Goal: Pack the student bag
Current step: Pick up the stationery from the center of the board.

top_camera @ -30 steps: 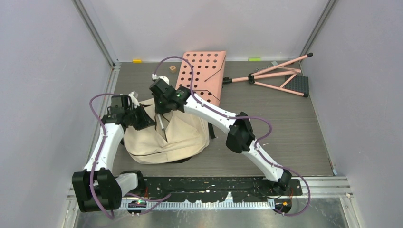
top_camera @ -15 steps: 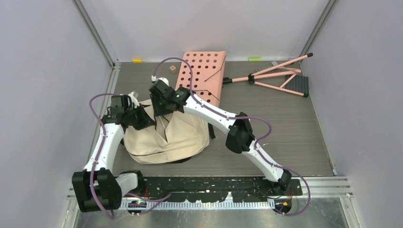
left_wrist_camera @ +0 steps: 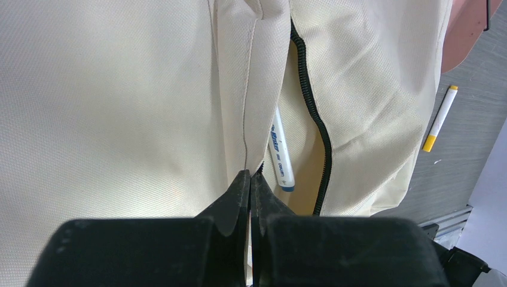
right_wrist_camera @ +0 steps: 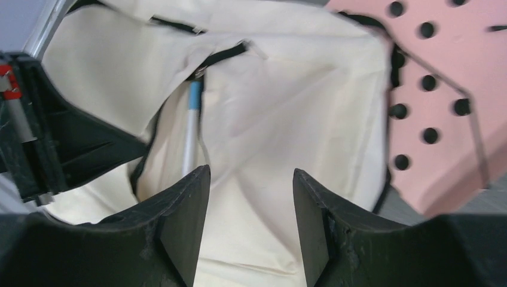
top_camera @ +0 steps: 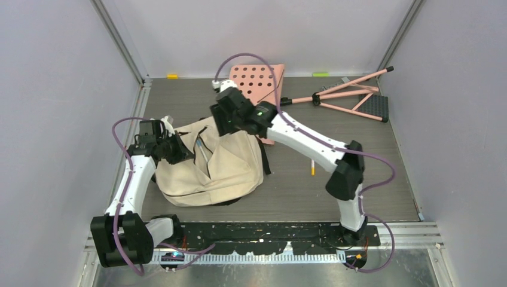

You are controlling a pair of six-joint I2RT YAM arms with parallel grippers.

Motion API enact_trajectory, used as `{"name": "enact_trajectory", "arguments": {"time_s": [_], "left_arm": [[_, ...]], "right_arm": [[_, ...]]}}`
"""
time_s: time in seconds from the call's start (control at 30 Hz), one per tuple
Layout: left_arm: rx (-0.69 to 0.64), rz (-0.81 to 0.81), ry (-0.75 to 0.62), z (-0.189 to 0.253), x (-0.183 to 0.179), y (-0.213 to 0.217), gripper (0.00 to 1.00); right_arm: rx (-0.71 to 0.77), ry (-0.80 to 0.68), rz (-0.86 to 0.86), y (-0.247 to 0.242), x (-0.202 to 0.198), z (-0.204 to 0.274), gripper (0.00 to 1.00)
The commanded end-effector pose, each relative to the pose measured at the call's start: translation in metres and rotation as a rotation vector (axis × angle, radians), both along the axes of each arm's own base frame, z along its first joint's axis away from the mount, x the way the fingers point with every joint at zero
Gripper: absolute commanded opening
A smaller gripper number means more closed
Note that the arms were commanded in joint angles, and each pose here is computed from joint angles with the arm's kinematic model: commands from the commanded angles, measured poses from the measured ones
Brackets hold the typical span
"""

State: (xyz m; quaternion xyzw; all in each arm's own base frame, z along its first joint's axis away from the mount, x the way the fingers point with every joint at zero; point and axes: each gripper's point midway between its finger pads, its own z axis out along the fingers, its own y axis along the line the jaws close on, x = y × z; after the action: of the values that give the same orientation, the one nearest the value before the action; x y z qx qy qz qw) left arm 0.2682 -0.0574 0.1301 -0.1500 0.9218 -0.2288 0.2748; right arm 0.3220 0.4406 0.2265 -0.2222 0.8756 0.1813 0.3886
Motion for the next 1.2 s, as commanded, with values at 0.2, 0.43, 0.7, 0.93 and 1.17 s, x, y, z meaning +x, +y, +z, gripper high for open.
{"name": "enact_trajectory", "arguments": {"time_s": [0.2,0.43,0.7,0.93,1.17], "left_arm": [[0.015,-0.014,-0.031,0.011,0.004,0.003,0.0],[0.021,-0.016,-0.034,0.014,0.005,0.004,0.0],[0.016,-0.015,-0.029,0.013,0.004,0.003,0.0],[0.022,-0.012,-0.027,0.011,0.003,0.004,0.0],[0.023,-0.01,-0.027,0.011,0.003,0.004,0.0]], "right_arm": [[-0.129,0.048,-0.326,-0.194,0.032,-0.032,0.64],[-0.162,0.188,-0.606,-0.307,0.016,-0.086,0.66],[-0.202,0.406,-0.753,-0.359,-0.018,-0.149,0.66],[-0.206,0.54,-0.747,-0.349,-0.031,-0.184,0.55],[-0.23,0.57,-0.749,-0.348,-0.027,-0.2,0.45]]}}
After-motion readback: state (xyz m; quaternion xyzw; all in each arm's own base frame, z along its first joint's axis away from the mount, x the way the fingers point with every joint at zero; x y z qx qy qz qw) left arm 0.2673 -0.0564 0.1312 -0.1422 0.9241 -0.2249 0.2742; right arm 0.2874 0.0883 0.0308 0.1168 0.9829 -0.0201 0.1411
